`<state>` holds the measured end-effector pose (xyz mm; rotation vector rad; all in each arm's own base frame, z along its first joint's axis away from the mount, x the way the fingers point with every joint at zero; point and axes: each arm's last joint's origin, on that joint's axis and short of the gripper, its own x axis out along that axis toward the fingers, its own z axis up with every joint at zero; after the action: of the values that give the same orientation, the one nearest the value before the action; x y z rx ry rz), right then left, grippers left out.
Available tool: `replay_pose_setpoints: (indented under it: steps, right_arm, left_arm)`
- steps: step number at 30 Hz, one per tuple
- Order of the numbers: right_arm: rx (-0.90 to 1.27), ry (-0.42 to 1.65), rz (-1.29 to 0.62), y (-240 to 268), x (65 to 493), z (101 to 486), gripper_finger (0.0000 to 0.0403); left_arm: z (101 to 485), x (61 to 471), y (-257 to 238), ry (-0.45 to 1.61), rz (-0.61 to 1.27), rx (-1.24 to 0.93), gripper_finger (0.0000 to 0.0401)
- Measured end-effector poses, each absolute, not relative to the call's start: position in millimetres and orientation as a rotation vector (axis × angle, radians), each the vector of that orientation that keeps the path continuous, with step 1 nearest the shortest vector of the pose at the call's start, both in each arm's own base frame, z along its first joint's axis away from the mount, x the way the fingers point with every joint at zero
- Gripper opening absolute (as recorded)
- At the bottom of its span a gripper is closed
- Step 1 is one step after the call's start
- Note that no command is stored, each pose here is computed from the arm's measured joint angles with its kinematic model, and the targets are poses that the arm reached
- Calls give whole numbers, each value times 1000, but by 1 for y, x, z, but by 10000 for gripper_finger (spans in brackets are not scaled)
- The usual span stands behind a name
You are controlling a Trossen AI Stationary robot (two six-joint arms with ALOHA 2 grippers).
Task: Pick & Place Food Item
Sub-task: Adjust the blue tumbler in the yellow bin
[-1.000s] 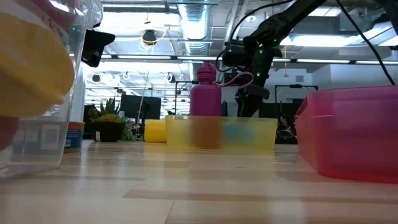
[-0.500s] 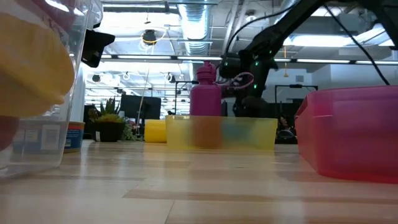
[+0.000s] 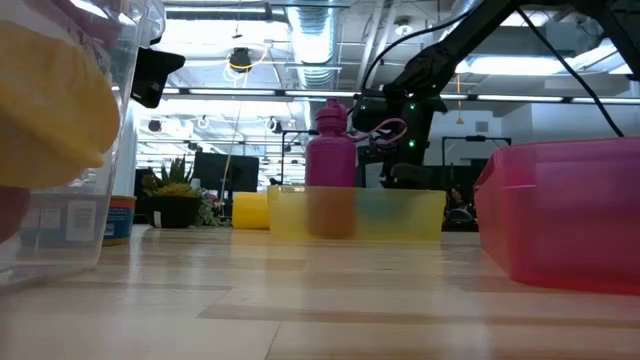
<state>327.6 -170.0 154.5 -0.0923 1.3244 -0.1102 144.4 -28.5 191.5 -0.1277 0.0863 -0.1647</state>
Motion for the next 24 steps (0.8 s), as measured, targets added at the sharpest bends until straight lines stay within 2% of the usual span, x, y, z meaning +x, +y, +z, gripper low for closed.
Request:
replay_pose_setpoints:
  steps: [8,18,24]
  right_arm:
    - [-71,1277,-173,-167,323,178,195]
    - [-232,1168,-350,-148,306,244,195]
    - [-390,1123,-493,-123,294,281,195]
  left_arm:
    - [192,144,-28,85,-161,-129,172]
    - [192,144,-28,78,-162,-131,172]
    - [199,145,-28,7,-154,-178,172]
